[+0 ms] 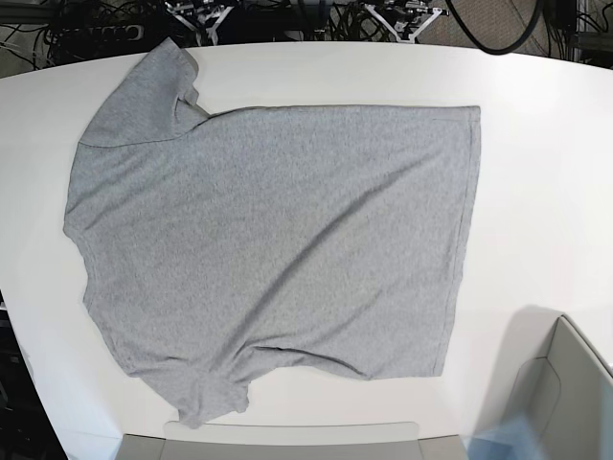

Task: Fold the T-shirt properly

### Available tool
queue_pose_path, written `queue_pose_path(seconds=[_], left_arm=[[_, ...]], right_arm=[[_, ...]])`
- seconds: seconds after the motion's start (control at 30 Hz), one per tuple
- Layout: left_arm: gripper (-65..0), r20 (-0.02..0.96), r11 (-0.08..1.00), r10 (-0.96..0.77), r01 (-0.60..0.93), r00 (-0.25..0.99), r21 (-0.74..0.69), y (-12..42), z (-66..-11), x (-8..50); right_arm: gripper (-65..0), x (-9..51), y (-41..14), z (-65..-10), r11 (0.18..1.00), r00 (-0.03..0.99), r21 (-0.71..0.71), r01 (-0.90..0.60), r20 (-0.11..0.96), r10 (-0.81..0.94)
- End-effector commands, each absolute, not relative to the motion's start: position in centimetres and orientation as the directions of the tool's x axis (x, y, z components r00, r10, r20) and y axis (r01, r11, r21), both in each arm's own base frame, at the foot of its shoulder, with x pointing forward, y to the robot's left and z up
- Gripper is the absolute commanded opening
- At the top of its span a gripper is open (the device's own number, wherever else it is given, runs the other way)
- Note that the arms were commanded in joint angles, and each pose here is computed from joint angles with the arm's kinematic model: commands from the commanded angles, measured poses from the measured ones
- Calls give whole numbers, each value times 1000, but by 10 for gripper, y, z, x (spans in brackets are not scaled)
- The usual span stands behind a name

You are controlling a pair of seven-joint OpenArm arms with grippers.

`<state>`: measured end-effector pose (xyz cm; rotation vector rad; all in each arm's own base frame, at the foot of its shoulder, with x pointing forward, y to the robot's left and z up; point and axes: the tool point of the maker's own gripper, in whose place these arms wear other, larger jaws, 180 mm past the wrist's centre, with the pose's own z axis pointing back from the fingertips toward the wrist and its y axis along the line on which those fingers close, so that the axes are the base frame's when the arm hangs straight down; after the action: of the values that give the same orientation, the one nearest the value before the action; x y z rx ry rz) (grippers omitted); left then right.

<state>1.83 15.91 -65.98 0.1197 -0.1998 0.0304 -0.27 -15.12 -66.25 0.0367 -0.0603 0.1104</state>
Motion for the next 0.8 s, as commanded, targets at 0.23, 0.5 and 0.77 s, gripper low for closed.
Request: queue_pose_path(seconds=[0.23, 0.5, 0.77], left_arm=[[-650, 250, 992, 11, -43, 968, 122, 161, -656, 6], [-650, 418, 993, -14, -37, 908, 114, 153, -641, 1], [-650, 657, 989, -55, -47, 752, 137, 163, -587, 29]], right_arm=[[-648, -2, -142, -656, 991, 983, 51, -122, 141, 113], [-648, 1, -144, -636, 987, 960, 48, -156, 241, 140], [-649, 7, -161, -615, 995, 946, 55, -88, 316, 67]])
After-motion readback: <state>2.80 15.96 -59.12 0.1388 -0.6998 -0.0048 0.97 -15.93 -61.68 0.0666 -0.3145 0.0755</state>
